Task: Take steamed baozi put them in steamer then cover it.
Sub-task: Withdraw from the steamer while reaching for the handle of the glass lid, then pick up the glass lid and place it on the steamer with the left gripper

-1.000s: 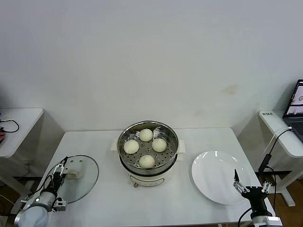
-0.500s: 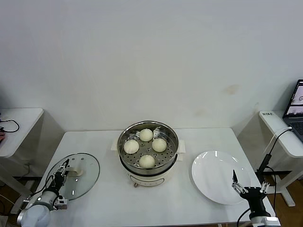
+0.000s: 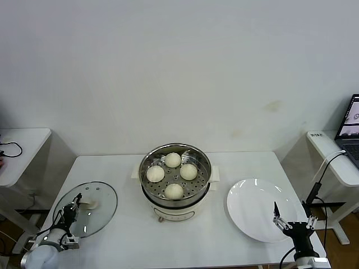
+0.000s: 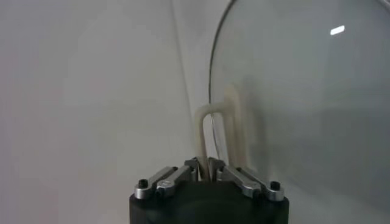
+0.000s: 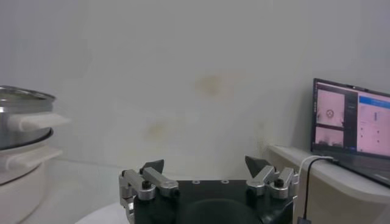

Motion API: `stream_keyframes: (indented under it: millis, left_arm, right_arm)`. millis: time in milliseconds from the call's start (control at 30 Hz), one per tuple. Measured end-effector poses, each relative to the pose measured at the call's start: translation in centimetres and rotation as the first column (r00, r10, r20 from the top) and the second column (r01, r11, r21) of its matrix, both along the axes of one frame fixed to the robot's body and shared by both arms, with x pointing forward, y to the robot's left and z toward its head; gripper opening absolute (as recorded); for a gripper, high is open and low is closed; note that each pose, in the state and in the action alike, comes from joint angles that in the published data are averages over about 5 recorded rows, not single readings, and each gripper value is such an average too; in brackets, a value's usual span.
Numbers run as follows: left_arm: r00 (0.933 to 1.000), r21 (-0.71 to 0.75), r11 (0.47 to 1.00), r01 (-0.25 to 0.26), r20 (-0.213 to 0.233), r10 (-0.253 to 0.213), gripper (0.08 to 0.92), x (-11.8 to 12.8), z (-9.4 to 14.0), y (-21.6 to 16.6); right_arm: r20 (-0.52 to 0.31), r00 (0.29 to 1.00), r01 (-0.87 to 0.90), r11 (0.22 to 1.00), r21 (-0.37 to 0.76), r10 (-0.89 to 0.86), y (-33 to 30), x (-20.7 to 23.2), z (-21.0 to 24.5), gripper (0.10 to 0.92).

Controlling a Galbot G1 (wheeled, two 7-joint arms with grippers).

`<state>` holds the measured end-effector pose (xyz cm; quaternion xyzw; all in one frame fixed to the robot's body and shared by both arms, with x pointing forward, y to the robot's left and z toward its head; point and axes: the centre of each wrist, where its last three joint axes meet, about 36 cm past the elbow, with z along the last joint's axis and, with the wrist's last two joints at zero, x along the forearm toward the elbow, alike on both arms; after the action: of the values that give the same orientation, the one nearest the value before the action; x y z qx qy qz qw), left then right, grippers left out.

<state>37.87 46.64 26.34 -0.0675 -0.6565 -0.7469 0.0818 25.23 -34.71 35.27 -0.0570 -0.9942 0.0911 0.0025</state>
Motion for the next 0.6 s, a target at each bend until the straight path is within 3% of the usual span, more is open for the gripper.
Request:
stream_keyframes:
  millis: [267,600]
  left_arm:
    - [0.9964,-0.071,0.997,-0.012,0.083,0.018,0.148,-1.0,-0.2,-0.8]
    - [0.978,-0.134,0.99,-0.043,0.197,0.069,0.147,-3.1,1.9,-2.3]
  right_arm:
    - [0.002,1.0,-0.008,1.0,-0.006,0.008,0.1,-0.2,0.3,0.823]
    - [0.009,1.0,-0.025,1.0,-0.01,0.026,0.6,0.0,0.6,0.823]
